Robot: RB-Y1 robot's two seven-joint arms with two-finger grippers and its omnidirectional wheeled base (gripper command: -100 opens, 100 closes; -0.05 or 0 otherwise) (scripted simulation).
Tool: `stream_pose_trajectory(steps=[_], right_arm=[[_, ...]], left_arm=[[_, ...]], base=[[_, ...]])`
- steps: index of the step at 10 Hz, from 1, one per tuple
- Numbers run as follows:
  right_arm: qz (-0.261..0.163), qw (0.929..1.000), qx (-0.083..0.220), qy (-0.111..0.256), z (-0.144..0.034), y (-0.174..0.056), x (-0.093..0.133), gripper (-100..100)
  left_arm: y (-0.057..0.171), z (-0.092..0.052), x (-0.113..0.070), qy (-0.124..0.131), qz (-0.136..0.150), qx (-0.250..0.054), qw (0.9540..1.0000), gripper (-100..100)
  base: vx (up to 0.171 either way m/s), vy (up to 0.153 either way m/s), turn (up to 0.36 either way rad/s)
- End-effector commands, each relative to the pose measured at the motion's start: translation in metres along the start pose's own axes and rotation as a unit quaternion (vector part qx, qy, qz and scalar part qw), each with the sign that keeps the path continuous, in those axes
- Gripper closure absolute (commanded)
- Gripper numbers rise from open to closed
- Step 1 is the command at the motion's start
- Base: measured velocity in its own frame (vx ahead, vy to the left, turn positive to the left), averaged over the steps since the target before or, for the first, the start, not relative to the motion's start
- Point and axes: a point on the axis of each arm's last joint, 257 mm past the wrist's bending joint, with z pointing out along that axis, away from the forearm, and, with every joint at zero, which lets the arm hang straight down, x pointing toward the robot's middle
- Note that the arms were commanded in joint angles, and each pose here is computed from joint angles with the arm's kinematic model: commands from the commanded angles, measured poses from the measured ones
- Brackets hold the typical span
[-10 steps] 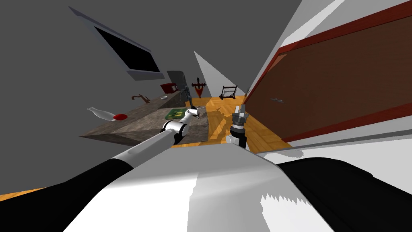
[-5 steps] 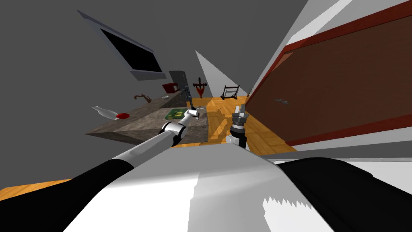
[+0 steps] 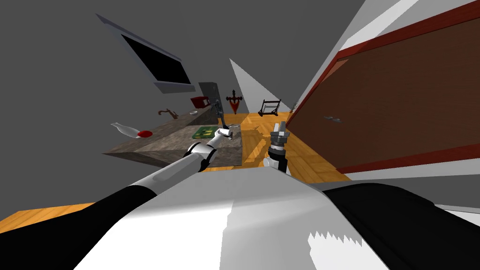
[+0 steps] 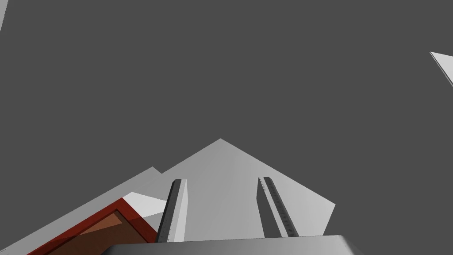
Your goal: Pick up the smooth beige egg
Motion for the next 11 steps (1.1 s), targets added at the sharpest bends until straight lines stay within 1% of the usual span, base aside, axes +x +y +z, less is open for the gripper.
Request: stream_pose_trajectory(steps=[1,5,6,7,9,11], right_arm=[[0.0,1.0,0.0,0.0,0.0,0.0,0.0,0],[0.0,1.0,0.0,0.0,0.0,0.0,0.0,0],[0.0,1.0,0.0,0.0,0.0,0.0,0.0,0],[0.0,1.0,0.0,0.0,0.0,0.0,0.0,0],[0.0,1.0,0.0,0.0,0.0,0.0,0.0,0],[0.0,1.0,0.0,0.0,0.0,0.0,0.0,0]], left_arm=[[0.0,0.0,0.0,0.0,0.0,0.0,1.0,100],[0.001,0.0,0.0,0.0,0.0,-0.001,1.0,100],[0.0,0.0,0.0,0.0,0.0,-0.001,1.0,0],[-0.006,-0.002,-0.002,-0.006,-0.006,0.003,1.0,100],[-0.012,-0.003,-0.004,-0.014,-0.009,0.005,0.9999,100],[-0.015,-0.004,-0.005,-0.015,-0.017,0.006,0.9997,100]], base=[[0.0,0.0,0.0],[0.0,0.0,0.0],[0.0,0.0,0.0],[-0.027,0.041,-0.108],[-0.05,0.072,-0.084],[-0.027,0.041,-0.04]])
